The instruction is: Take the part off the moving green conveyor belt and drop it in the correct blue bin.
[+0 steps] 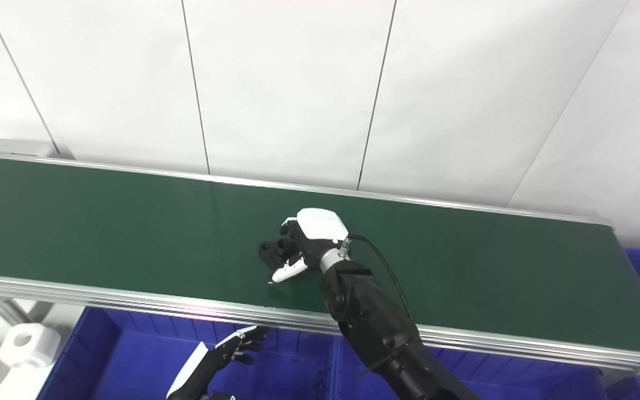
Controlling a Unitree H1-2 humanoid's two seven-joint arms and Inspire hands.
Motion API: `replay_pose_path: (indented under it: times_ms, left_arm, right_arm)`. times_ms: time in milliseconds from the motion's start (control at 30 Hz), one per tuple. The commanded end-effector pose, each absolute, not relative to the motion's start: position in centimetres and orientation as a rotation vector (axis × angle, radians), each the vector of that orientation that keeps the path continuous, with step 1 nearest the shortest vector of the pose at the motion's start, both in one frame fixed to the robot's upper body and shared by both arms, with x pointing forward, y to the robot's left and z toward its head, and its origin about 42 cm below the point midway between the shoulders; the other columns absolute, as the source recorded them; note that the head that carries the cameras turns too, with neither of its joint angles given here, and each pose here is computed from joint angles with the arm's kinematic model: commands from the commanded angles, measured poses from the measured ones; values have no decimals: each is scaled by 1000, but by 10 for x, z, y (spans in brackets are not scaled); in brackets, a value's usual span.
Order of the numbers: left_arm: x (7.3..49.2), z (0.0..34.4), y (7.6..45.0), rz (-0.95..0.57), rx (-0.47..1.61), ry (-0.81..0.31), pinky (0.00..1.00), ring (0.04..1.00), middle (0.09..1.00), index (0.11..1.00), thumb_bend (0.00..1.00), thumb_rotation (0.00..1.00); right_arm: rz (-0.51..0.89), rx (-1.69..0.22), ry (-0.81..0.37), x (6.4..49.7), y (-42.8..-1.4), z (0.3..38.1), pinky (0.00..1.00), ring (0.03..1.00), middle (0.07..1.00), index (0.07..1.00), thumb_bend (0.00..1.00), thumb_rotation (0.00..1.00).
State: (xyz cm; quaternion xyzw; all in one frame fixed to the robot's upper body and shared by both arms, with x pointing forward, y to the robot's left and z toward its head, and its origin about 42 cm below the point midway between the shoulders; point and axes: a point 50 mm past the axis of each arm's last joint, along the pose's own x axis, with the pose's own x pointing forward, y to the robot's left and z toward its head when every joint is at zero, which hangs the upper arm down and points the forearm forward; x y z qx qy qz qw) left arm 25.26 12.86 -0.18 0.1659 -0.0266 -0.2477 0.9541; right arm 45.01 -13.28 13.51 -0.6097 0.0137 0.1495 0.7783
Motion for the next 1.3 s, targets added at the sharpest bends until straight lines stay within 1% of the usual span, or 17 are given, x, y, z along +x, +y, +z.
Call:
replay_pose_path:
  times_ms: [0, 33, 67, 100, 200, 267, 433, 467, 533, 667, 767, 833, 867, 933, 1067, 1167, 1267]
  left_arm:
    - [264, 14, 122, -489, 310, -142, 683, 789, 836, 839, 699, 262]
    - [264, 14, 122, -489, 305, -140, 687, 792, 838, 840, 701, 271]
    - [264, 14, 122, -489, 300, -137, 689, 794, 839, 839, 703, 266]
    - [264, 14, 122, -489, 297, -136, 690, 795, 839, 839, 704, 263]
    - [265, 14, 123, -490, 310, -141, 692, 797, 840, 841, 703, 278]
    - [265, 14, 123, -490, 311, -142, 699, 799, 841, 841, 704, 283]
    - [267, 15, 124, -492, 308, -141, 708, 801, 840, 841, 706, 271]
    - [267, 15, 124, -492, 308, -140, 710, 800, 839, 841, 710, 275]
    - [268, 14, 125, -493, 310, -137, 713, 802, 838, 840, 711, 274]
    - [268, 14, 125, -495, 311, -133, 712, 806, 839, 839, 705, 264]
    - [268, 14, 125, -500, 315, -138, 726, 812, 843, 845, 705, 278]
    - [267, 15, 125, -501, 317, -142, 729, 813, 844, 846, 706, 283]
    - [267, 15, 125, -501, 319, -144, 733, 815, 844, 847, 705, 283]
    - [266, 16, 124, -498, 319, -150, 735, 813, 842, 845, 706, 281]
    - [264, 17, 123, -497, 306, -152, 744, 808, 838, 844, 722, 286]
    - [262, 19, 122, -505, 308, -161, 737, 805, 840, 848, 717, 285]
    - [259, 20, 120, -507, 295, -165, 725, 801, 838, 850, 717, 277]
  right_arm:
    - [308, -1332, -74, 454, -123, 152, 427, 515, 548, 596, 621, 75]
    - [299, -1349, -84, 453, -124, 151, 362, 447, 485, 565, 572, 38]
    - [293, -1367, -90, 453, -125, 150, 271, 355, 431, 531, 538, 12]
    - [290, -1379, -93, 453, -126, 150, 241, 326, 415, 521, 529, 4]
    - [289, -1439, -99, 452, -130, 151, 189, 274, 402, 508, 523, 0]
    - [291, -1469, -97, 452, -131, 152, 205, 294, 407, 508, 523, 0]
    - [301, -1548, -116, 452, -134, 160, 154, 230, 413, 493, 527, 0]
    - [304, -1561, -130, 451, -134, 162, 127, 202, 417, 488, 527, 0]
    - [314, -1580, -139, 451, -133, 168, 119, 193, 419, 487, 527, 0]
    - [320, -1565, -156, 449, -129, 180, 148, 224, 402, 493, 526, 0]
    - [307, -1522, -182, 443, -126, 191, 117, 186, 395, 485, 526, 0]
    - [291, -1485, -207, 438, -126, 200, 115, 183, 393, 485, 525, 0]
    - [283, -1467, -223, 435, -127, 205, 124, 191, 438, 482, 528, 0]
    - [248, -1442, -259, 425, -129, 218, 138, 205, 461, 483, 529, 0]
    - [199, -1367, -314, 400, -144, 241, 153, 221, 470, 483, 529, 0]
    - [149, -1323, -341, 382, -157, 251, 168, 236, 471, 485, 529, 0]
    - [98, -1239, -344, 357, -175, 256, 189, 251, 472, 486, 528, 0]
